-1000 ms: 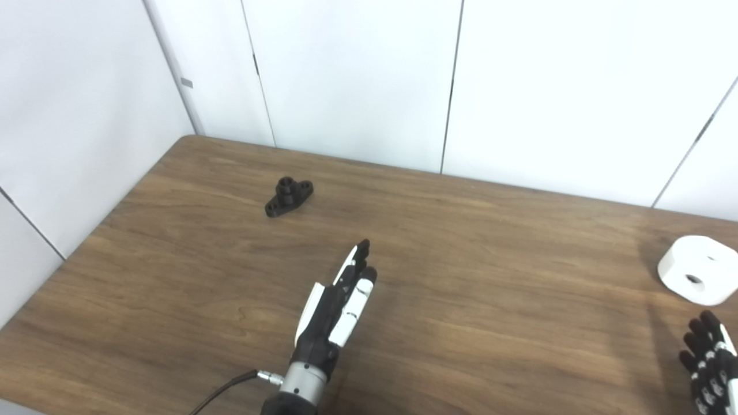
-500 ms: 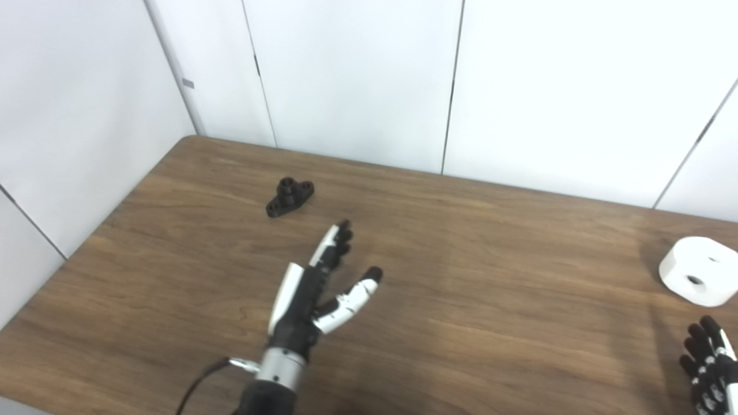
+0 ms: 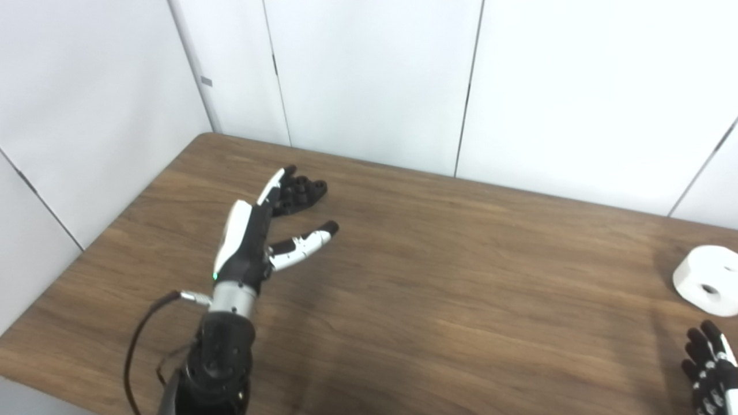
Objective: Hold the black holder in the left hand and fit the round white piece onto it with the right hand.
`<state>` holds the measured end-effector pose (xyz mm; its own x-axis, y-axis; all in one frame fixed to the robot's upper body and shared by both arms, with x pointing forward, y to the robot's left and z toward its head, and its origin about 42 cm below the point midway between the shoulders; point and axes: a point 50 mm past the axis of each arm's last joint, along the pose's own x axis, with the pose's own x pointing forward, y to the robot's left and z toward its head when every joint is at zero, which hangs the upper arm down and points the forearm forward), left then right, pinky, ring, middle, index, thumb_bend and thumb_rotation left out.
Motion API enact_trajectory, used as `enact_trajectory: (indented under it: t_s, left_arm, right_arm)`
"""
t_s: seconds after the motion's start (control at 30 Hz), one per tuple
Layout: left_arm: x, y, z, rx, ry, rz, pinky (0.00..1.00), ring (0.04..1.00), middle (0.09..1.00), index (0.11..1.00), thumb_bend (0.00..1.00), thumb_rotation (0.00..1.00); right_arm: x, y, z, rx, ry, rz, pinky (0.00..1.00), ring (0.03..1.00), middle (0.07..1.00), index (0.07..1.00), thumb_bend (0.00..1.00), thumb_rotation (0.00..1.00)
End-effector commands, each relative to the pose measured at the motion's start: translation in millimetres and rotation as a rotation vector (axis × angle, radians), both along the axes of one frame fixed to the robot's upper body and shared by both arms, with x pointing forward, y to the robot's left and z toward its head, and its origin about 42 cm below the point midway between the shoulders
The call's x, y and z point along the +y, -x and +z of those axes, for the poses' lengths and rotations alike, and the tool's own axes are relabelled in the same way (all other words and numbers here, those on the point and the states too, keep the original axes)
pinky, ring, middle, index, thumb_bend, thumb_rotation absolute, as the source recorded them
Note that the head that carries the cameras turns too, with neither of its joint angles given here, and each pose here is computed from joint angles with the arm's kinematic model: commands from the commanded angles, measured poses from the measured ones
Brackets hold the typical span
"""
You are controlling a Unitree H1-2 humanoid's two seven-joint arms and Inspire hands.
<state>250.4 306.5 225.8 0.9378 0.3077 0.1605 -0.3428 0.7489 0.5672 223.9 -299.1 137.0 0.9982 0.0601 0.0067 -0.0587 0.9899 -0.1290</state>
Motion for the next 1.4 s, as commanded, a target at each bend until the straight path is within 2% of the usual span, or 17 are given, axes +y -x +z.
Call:
enact_trajectory:
  t_s: [0.0, 0.13, 0.23, 0.33, 0.57, 0.67, 0.97, 1.1, 1.37]
  left_arm:
    - [9.8, -7.7, 14.9, -0.052, -0.078, 0.032, 0.84, 0.910, 0.919, 0.933, 0.77, 0.28]
    - [24.2, -24.0, 21.5, -0.043, -0.136, 0.070, 0.80, 0.900, 0.930, 0.926, 0.83, 0.25]
    - [34.4, -37.5, 24.2, -0.026, -0.162, 0.091, 0.74, 0.879, 0.913, 0.920, 0.87, 0.27]
    - [40.4, -47.1, 24.0, -0.006, -0.174, 0.109, 0.73, 0.878, 0.911, 0.919, 0.87, 0.27]
    - [55.9, -73.8, 18.2, 0.046, -0.229, 0.144, 0.80, 0.921, 0.916, 0.904, 0.91, 0.27]
    - [63.4, -84.3, 13.0, 0.061, -0.266, 0.153, 0.82, 0.934, 0.915, 0.887, 0.93, 0.26]
    - [77.8, -113.8, -4.8, 0.179, -0.368, 0.166, 0.94, 0.988, 0.936, 0.862, 0.94, 0.33]
    - [77.9, -122.1, -14.9, 0.208, -0.386, 0.173, 0.95, 0.985, 0.938, 0.840, 0.97, 0.40]
    - [75.2, -137.6, -29.9, 0.242, -0.368, 0.182, 0.99, 0.992, 0.948, 0.836, 0.96, 0.38]
  right_arm:
    - [-0.3, -2.2, 5.9, -0.044, 0.005, 0.009, 1.00, 0.994, 0.987, 1.000, 0.63, 1.00]
    - [-1.5, -2.0, 6.4, -0.047, 0.011, 0.009, 1.00, 0.989, 0.985, 1.000, 0.63, 1.00]
    - [-1.3, -2.1, 6.7, -0.048, 0.005, 0.012, 1.00, 0.990, 0.986, 1.000, 0.62, 1.00]
    - [-1.5, -2.5, 6.1, -0.048, -0.001, 0.024, 1.00, 0.993, 0.988, 1.000, 0.62, 1.00]
    - [-6.9, -3.2, 4.5, -0.038, 0.021, 0.039, 1.00, 1.000, 1.000, 1.000, 0.69, 1.00]
    - [-7.1, -4.2, 5.6, -0.040, 0.022, 0.039, 1.00, 1.000, 1.000, 1.000, 0.69, 1.00]
    - [-6.6, -4.9, 5.3, -0.049, 0.032, 0.032, 1.00, 1.000, 1.000, 1.000, 0.68, 1.00]
    - [-7.1, -4.8, 5.7, -0.048, 0.036, 0.028, 1.00, 1.000, 1.000, 1.000, 0.68, 1.00]
    - [-7.9, -4.8, 5.6, -0.050, 0.027, 0.030, 1.00, 1.000, 1.000, 1.000, 0.67, 1.00]
